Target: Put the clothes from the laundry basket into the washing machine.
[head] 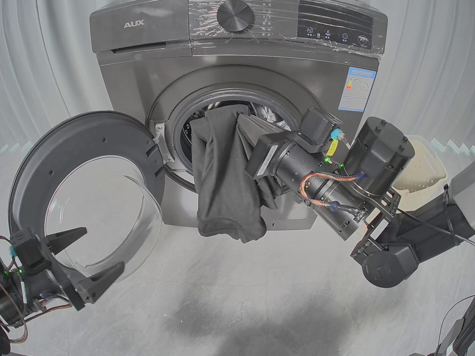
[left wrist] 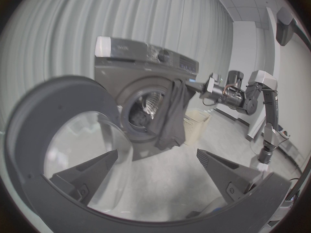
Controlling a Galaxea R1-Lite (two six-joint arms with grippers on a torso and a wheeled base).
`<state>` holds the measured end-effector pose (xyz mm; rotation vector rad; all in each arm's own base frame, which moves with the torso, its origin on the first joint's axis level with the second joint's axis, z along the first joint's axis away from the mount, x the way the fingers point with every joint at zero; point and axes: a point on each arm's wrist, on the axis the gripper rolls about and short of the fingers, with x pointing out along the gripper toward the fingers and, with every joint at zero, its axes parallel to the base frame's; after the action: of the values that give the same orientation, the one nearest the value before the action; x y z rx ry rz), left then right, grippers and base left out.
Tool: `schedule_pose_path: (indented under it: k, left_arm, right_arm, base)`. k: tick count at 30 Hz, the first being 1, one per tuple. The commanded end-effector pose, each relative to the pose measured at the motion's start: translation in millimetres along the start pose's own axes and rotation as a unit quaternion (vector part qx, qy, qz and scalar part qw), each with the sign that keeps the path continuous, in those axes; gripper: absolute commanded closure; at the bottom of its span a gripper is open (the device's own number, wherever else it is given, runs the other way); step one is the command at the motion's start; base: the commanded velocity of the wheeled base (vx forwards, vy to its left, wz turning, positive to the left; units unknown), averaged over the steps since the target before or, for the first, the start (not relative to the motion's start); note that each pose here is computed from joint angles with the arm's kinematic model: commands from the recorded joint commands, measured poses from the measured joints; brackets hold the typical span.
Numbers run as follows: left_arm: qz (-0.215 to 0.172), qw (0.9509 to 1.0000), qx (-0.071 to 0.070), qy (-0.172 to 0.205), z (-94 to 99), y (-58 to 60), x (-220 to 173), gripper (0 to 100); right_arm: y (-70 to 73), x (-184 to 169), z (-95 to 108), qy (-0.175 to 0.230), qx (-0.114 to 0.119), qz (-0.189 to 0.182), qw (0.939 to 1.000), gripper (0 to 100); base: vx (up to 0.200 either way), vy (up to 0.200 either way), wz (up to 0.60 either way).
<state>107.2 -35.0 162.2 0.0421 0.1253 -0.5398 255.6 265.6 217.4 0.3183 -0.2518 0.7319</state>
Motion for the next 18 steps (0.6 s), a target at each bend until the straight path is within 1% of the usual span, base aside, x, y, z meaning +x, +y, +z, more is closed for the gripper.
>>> schedule_pose_path:
  k: [1,5,8,10,14,15,18]
  left_arm:
    - [-0.078,0.9927,-0.027,0.088,-20.7,-8.8,60,0]
    - [-0.083,0.9925,-0.027,0.085,-22.7,-8.4,84,0]
    - [-0.088,0.9913,-0.028,0.094,-27.6,-8.6,100,0]
    - [-0.091,0.9905,-0.031,0.098,-29.5,-9.4,105,0]
    - [-0.114,0.9862,-0.054,0.107,-30.8,-20.0,118,0]
    - [-0.120,0.9851,-0.057,0.110,-31.2,-22.9,122,0]
    - [-0.124,0.9837,-0.057,0.117,-34.0,-26.8,132,0]
  right_arm:
    - [-1.5,19,-7,-0.009,0.002,-0.001,1.0000,100]
    - [-5.8,23,-9,-0.012,0.000,-0.006,0.9999,100]
    - [-6.9,23,-11,-0.010,0.000,-0.010,0.9999,100]
    - [-8.5,24,-14,-0.009,-0.001,-0.013,0.9999,100]
    - [-10.6,25,-15,-0.010,-0.001,-0.015,0.9998,100]
    - [-10.8,26,-16,-0.011,-0.001,-0.015,0.9998,100]
    - [-10.8,27,-17,-0.012,-0.001,-0.016,0.9998,100]
  base:
    - [0.000,0.000,0.00]
    - [0.000,0.000,0.00]
    - [0.000,0.000,0.00]
    - [0.000,0.000,0.00]
    - [0.000,0.000,0.00]
    - [0.000,0.000,0.00]
    - [0.000,0.000,0.00]
